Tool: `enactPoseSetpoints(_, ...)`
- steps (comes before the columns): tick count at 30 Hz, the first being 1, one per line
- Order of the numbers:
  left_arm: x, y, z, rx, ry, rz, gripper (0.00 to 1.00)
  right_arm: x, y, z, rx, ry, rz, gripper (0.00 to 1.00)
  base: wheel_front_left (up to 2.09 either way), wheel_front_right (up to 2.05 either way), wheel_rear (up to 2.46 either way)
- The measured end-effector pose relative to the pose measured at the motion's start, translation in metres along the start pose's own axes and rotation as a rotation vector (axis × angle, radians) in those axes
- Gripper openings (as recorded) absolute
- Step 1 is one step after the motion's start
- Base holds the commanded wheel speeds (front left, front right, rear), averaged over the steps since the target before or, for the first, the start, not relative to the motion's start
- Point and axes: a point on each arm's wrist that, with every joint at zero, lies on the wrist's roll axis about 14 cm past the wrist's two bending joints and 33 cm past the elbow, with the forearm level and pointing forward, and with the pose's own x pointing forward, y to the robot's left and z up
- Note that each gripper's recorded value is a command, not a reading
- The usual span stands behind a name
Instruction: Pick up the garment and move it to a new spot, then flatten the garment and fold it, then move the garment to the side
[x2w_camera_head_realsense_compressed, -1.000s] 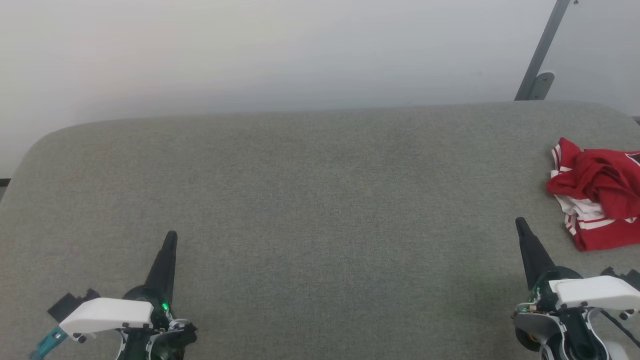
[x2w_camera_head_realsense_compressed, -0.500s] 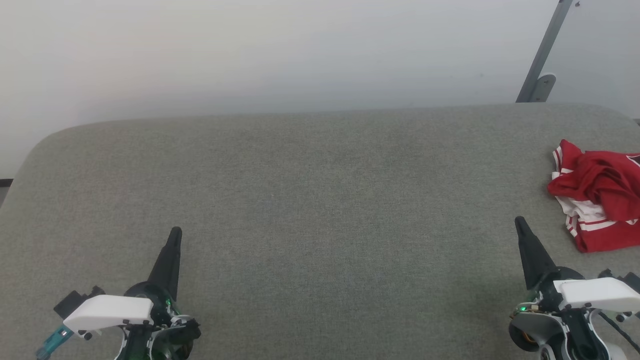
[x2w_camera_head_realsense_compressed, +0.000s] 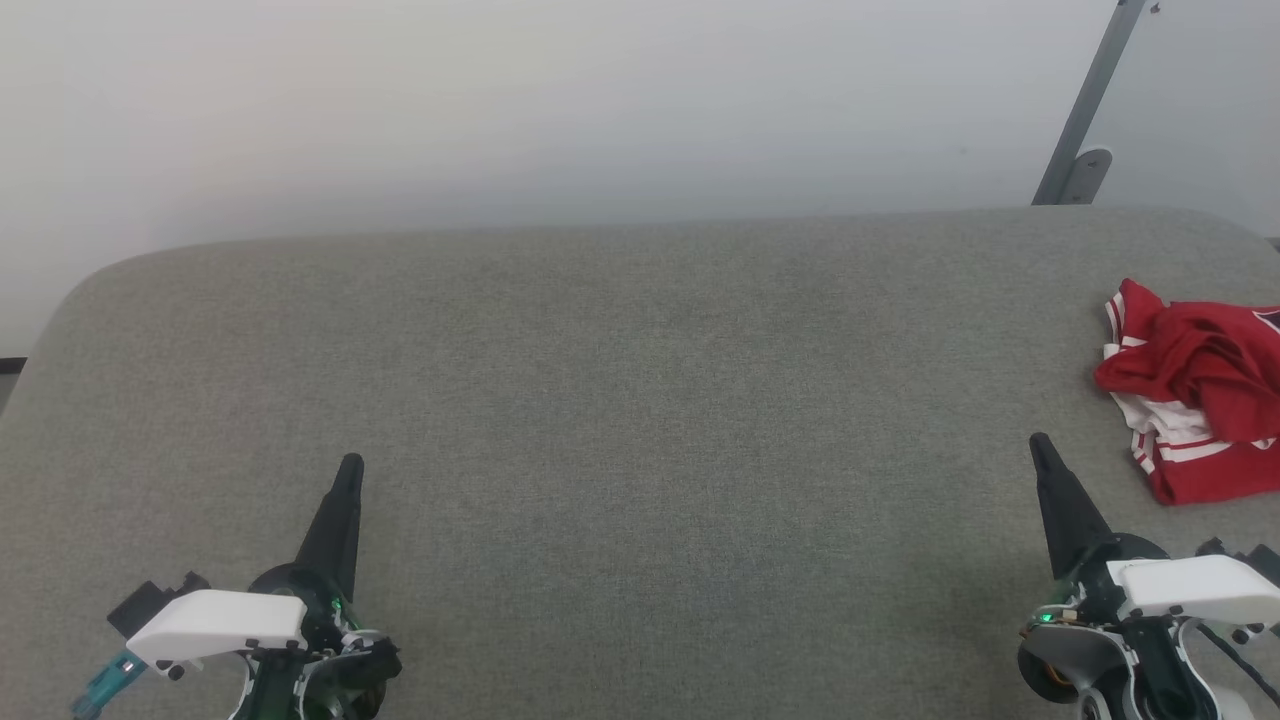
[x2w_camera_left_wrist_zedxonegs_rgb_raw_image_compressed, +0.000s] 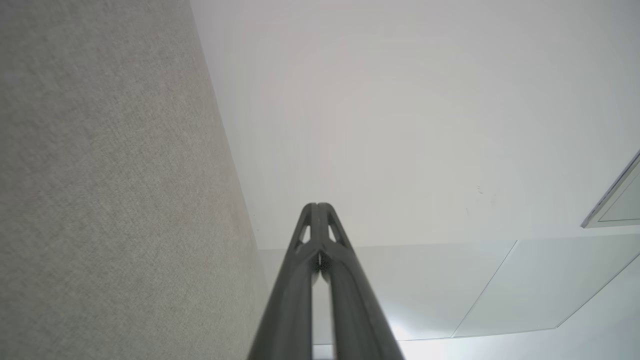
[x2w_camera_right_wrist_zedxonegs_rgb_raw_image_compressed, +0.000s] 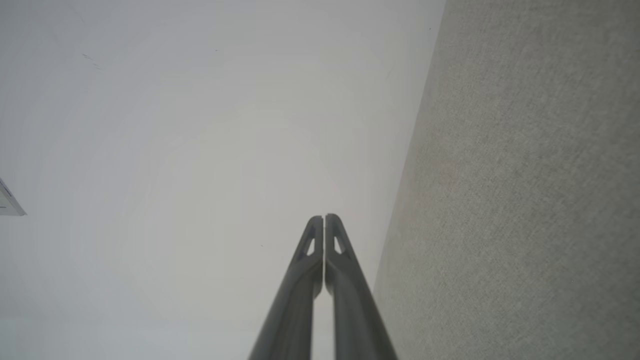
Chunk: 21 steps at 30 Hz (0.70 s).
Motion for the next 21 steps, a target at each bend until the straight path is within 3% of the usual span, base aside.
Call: enactPoseSetpoints(21, 0.0, 0.0, -0.0001, 0.0, 0.0, 0.0, 0.0, 0.0, 0.0, 0.0, 0.0, 0.0, 0.0, 0.0, 0.0, 0.0, 0.0)
